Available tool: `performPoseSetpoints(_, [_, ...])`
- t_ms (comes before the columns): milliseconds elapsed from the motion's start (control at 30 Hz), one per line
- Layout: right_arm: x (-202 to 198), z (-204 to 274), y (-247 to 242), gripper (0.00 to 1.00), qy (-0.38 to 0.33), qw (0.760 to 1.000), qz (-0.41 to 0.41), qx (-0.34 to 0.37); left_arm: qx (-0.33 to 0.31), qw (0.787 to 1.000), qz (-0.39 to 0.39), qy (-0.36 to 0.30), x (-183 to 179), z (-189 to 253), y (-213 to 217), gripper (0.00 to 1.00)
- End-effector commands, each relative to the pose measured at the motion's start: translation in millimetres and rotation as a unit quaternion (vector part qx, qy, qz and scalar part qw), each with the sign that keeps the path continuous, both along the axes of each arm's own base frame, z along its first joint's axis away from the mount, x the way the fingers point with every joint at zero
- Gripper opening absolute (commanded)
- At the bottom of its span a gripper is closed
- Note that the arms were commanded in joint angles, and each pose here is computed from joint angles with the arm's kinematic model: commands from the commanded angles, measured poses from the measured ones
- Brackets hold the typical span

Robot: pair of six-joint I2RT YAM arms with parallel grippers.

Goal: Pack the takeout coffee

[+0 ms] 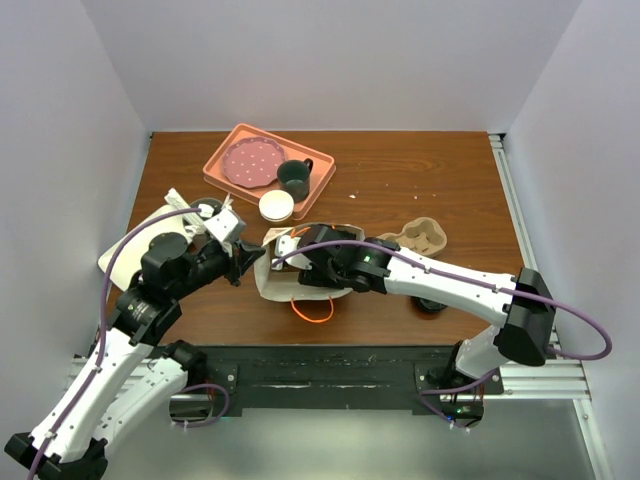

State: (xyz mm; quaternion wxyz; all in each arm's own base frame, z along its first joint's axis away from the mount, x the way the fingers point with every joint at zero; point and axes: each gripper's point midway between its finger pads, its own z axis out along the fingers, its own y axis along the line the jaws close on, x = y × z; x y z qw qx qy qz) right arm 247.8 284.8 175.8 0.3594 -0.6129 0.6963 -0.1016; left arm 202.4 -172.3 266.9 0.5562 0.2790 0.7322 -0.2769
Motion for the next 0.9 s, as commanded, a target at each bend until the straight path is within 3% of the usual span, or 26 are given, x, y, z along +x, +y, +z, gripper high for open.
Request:
performPoseSetpoints(0, [4,14,8,0.15,-0.015,1.000,0.003,0.025,0.001,1.000,-0.014,-0.010,-1,3,-3,0.00])
performPoseSetpoints(867, [12,-6,0,0.12,-0.061,0.998,0.023,-0.006,0.000,1.000,-0.014,-0.009,-3,4,-3,0.00])
